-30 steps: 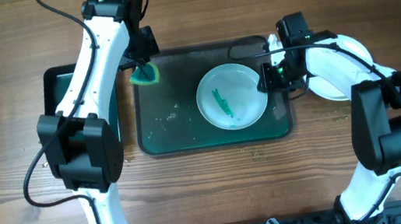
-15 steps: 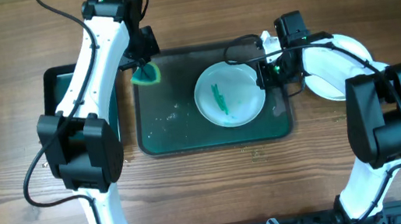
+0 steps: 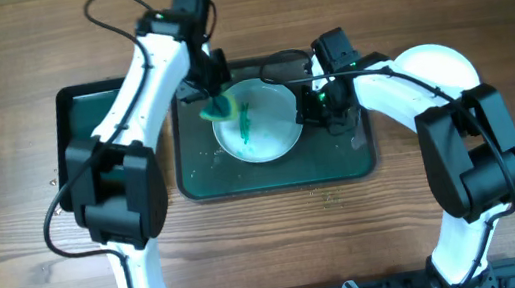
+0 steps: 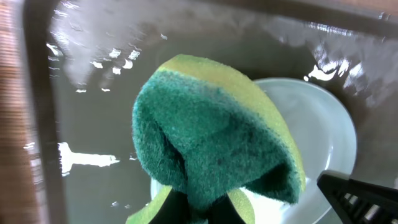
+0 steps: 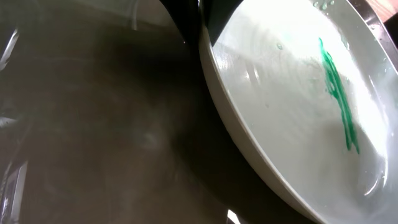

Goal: Clean dirty plates on tray and stack at the side
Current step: 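Lower the sponge onto the third plate and scrub with the left gripper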

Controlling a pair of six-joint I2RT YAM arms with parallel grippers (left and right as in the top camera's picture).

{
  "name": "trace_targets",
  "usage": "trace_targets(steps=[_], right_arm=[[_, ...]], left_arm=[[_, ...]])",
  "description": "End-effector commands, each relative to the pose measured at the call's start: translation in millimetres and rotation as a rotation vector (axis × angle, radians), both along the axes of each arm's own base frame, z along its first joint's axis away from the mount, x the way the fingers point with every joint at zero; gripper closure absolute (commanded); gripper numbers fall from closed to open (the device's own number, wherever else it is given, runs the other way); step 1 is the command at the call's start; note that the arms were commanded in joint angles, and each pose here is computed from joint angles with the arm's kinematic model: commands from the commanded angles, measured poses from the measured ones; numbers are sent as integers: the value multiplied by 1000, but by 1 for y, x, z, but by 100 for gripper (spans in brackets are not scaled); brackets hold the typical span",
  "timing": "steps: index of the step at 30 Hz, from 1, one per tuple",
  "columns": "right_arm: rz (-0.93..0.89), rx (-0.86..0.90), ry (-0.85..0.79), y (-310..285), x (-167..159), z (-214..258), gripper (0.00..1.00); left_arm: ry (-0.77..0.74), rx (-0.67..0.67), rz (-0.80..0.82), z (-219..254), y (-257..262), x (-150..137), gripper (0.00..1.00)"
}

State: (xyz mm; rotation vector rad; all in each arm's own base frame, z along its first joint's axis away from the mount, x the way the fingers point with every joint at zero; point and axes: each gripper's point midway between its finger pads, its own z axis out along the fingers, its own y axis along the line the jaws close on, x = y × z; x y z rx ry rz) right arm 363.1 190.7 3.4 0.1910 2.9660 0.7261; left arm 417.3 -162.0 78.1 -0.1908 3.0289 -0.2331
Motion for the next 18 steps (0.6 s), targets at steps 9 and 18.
trace_targets(steps=[9,18], right_arm=[[-15,-8,5,0,3,-5,96],[-15,-7,4,0,4,-5,96]], left_arm=[[75,8,-83,-72,-30,-33,96],[224,-403,-327,-79,-114,-75,96]])
